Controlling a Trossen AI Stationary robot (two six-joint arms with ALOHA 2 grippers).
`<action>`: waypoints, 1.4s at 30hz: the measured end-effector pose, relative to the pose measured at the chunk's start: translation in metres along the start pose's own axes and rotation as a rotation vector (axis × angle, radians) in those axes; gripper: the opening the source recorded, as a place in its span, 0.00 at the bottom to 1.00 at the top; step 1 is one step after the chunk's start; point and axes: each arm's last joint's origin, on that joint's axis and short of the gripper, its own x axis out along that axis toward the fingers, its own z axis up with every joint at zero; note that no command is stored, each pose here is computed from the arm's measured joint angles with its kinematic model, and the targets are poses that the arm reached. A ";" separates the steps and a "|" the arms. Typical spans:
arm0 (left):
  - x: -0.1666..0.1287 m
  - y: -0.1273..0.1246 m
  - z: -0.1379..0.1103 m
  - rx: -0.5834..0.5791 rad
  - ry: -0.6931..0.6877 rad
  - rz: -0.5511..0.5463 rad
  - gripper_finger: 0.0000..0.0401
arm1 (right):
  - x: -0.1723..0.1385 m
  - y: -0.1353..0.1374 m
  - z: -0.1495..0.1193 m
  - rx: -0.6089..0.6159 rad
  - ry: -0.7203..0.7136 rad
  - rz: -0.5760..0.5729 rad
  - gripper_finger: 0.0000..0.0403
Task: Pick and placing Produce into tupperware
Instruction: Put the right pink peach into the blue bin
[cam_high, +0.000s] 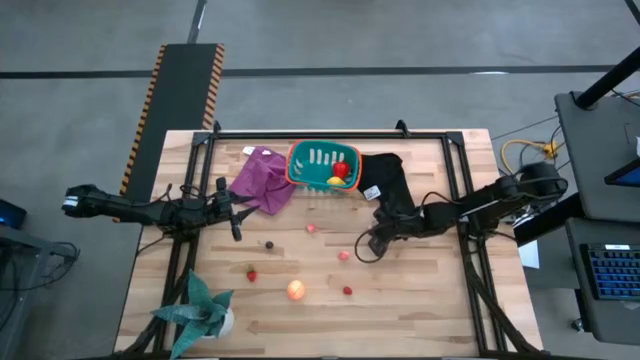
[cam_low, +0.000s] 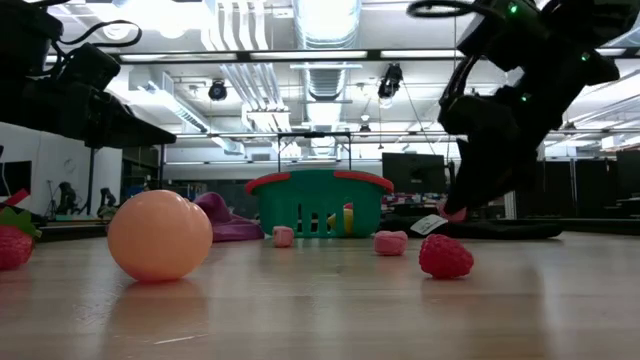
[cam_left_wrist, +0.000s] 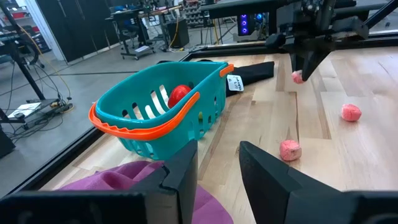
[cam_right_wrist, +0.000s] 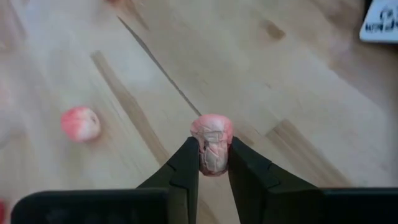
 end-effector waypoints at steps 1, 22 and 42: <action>0.000 0.000 0.000 0.000 0.000 0.000 0.26 | -0.002 0.001 0.001 -0.002 -0.010 0.008 0.16; 0.000 0.000 0.000 0.000 0.000 0.000 0.26 | -0.035 0.023 0.033 -0.424 -0.376 0.193 0.16; 0.000 0.000 0.000 0.000 0.000 0.000 0.26 | -0.043 0.004 0.096 -0.580 -0.488 0.008 0.16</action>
